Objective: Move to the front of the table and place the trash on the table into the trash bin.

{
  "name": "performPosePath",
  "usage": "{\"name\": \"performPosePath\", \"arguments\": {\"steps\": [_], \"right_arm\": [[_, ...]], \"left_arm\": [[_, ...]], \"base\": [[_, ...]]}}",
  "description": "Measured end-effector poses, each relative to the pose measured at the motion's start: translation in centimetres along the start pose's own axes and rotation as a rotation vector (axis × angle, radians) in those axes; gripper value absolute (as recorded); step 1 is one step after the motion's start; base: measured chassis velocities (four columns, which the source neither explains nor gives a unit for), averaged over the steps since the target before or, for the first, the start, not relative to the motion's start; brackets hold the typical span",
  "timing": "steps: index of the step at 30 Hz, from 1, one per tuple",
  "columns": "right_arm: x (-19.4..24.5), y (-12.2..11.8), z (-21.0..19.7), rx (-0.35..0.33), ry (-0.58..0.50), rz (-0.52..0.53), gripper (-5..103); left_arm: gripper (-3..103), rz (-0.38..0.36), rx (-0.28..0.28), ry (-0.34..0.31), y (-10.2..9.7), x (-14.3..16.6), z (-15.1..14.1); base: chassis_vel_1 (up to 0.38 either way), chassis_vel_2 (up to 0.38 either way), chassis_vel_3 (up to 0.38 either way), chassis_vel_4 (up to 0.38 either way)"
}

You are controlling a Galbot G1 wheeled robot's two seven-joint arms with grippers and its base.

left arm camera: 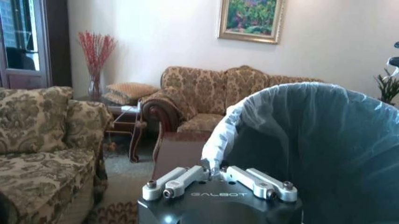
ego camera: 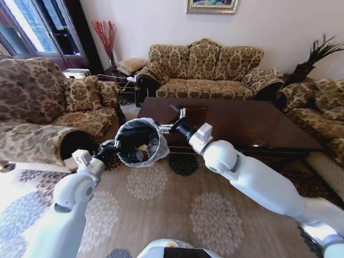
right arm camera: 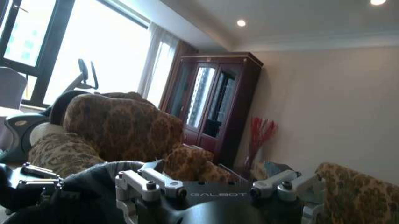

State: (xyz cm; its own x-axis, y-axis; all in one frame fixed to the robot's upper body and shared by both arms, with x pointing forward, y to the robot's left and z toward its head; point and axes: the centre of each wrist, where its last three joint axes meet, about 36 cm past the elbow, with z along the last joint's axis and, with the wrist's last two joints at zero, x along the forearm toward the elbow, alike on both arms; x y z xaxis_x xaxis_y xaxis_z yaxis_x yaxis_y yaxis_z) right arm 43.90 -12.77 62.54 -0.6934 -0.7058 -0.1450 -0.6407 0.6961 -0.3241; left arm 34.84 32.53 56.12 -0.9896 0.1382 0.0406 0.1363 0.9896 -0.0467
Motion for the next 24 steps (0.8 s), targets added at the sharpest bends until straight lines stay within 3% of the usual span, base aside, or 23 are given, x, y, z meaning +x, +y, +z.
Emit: {"name": "performPosePath", "arguments": {"steps": [15,17,21,24], "right_arm": [[0.4,-0.1,0.1,-0.008,0.002,0.01,100],[0.8,-0.3,0.2,-0.014,0.001,0.017,100],[3.6,-1.1,0.5,-0.05,0.001,0.067,100],[5.0,-1.4,0.6,-0.06,0.003,0.089,100]], "left_arm": [[0,-0.001,-0.003,0.001,-0.2,0.3,0.0],[0,-0.004,-0.011,-0.003,-0.5,0.8,-0.1],[0,-0.019,-0.064,-0.054,-3.3,5.1,-1.5],[0,-0.027,-0.062,-0.059,-3.5,5.4,-1.5]], "base": [[-0.016,0.002,0.011,-0.015],[0.0,0.0,0.0,0.0],[0.0,0.0,0.0,0.0],[0.0,0.0,0.0,0.0]]}}
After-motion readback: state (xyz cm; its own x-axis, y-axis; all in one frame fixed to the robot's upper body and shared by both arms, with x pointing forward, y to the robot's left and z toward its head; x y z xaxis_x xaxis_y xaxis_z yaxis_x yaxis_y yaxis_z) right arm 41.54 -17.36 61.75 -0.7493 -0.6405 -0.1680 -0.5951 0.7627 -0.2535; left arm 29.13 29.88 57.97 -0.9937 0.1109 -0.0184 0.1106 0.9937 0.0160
